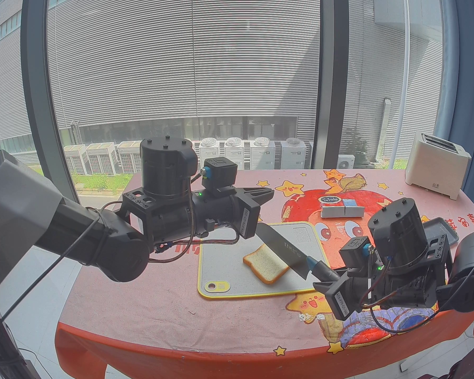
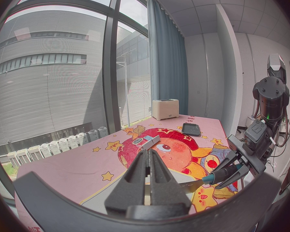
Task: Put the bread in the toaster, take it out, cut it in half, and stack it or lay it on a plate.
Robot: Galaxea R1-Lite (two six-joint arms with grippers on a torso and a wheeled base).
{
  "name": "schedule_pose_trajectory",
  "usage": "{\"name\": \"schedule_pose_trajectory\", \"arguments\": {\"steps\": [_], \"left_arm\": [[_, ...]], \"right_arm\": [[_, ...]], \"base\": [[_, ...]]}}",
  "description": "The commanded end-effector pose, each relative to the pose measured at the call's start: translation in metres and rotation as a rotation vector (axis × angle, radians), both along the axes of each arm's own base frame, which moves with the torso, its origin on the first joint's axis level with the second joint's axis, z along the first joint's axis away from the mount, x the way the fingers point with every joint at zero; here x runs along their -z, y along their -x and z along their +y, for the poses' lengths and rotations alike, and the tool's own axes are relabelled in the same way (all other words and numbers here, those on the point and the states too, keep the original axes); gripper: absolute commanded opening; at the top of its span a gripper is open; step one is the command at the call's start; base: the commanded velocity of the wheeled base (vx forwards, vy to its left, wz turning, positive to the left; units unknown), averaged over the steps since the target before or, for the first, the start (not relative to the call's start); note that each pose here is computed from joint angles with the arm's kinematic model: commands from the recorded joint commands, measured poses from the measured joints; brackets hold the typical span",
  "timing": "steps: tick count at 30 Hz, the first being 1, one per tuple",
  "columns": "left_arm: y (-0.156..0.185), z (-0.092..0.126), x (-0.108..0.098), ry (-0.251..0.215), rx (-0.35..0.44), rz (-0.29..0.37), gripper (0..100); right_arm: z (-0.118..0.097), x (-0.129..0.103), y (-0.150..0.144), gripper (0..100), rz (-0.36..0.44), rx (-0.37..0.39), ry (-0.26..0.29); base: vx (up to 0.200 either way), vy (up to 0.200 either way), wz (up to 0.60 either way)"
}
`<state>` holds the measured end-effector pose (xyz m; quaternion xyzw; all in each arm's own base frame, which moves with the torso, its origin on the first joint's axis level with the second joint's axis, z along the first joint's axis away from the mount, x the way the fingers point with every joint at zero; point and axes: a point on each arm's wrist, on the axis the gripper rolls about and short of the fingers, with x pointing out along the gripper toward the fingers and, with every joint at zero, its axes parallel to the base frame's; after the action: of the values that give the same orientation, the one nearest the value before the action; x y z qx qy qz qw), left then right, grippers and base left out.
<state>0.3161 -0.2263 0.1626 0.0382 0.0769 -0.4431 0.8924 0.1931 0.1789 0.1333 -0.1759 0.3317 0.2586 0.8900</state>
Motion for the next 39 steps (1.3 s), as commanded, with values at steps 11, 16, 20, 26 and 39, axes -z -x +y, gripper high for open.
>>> {"name": "schedule_pose_trajectory", "arguments": {"steps": [11, 16, 20, 26, 39], "left_arm": [[-0.006, -0.004, 0.001, 0.004, -0.001, -0.009, 0], [-0.006, -0.004, -0.003, 0.012, -0.001, -0.018, 0], [-0.007, -0.004, -0.005, 0.015, -0.001, -0.023, 0], [-0.007, -0.004, -0.005, 0.016, -0.001, -0.024, 0], [-0.007, -0.005, -0.006, 0.018, 0.001, -0.027, 0]], "right_arm": [[0.001, 0.003, 0.001, 0, 0.004, -0.009, 0.013], [0.000, 0.003, 0.001, 0, 0.006, -0.009, 0.014], [0.001, 0.003, 0.001, 0, 0.004, -0.009, 0.013], [0.001, 0.004, 0.001, 0, 0.009, -0.011, 0.017], [0.000, 0.004, 0.002, 0, 0.007, -0.013, 0.018]], "base": [[0.000, 0.000, 0.00], [0.000, 0.000, 0.00], [0.000, 0.000, 0.00], [0.000, 0.000, 0.00], [0.000, 0.000, 0.00]]}}
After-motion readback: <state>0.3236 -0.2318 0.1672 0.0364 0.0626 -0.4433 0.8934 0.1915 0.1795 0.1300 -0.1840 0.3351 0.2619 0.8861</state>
